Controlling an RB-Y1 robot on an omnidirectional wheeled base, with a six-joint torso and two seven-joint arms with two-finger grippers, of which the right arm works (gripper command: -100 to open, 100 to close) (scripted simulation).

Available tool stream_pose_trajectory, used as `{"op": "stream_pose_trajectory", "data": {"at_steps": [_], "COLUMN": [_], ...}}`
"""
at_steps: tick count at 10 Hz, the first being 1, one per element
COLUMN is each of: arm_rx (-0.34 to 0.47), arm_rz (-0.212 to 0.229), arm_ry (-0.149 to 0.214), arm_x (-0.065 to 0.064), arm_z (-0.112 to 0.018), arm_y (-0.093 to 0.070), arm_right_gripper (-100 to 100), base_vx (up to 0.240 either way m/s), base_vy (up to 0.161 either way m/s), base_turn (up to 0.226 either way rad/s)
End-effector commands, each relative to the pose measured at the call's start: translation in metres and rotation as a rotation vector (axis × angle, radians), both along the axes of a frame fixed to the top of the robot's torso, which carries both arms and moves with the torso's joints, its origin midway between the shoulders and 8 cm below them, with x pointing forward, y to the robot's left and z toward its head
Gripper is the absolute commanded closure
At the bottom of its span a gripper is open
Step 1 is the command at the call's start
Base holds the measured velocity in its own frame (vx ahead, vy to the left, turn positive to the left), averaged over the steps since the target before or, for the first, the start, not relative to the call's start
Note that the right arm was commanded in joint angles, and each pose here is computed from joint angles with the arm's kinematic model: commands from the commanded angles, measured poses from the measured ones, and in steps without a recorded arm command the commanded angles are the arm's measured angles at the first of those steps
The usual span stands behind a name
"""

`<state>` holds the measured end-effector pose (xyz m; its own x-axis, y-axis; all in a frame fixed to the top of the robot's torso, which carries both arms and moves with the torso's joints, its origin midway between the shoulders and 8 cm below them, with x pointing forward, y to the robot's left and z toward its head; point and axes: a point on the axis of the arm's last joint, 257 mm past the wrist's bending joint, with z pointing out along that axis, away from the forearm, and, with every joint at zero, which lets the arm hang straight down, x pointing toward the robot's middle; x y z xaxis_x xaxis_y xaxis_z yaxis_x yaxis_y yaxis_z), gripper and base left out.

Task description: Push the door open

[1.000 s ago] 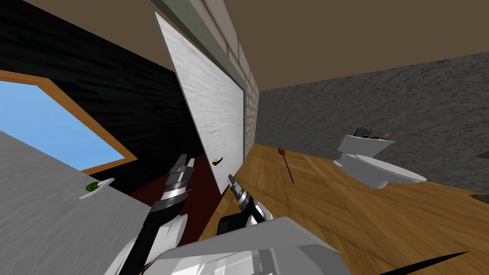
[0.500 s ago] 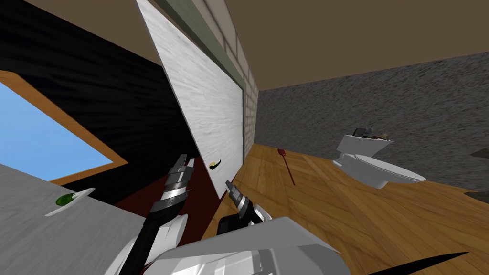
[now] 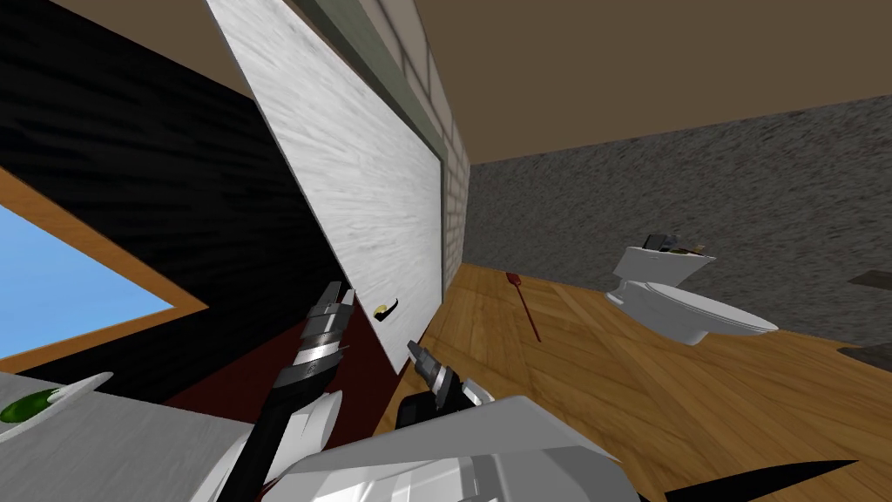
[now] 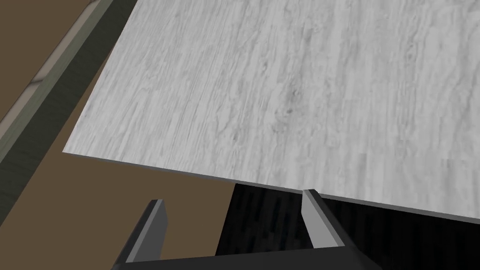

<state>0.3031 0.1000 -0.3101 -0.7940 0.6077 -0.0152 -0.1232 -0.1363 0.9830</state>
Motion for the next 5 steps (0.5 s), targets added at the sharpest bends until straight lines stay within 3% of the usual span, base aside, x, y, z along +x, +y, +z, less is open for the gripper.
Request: {"op": "stream_pose_trajectory", "data": {"at_steps": [1,5], "arm_rx": [-0.027,-0.068], "arm_rz": [0.033,0.078], "arm_ry": [0.025,0.059], "arm_x": [-0.011,-0.025], "arm_z": [-0.016,-0.040], "arm_y": [0.004,0.007], "arm_right_gripper": [-100,-100], "base_vx": [0.180,0.139], "base_vy": [-0.018,0.028], "base_turn": [-0.047,-0.030]}}
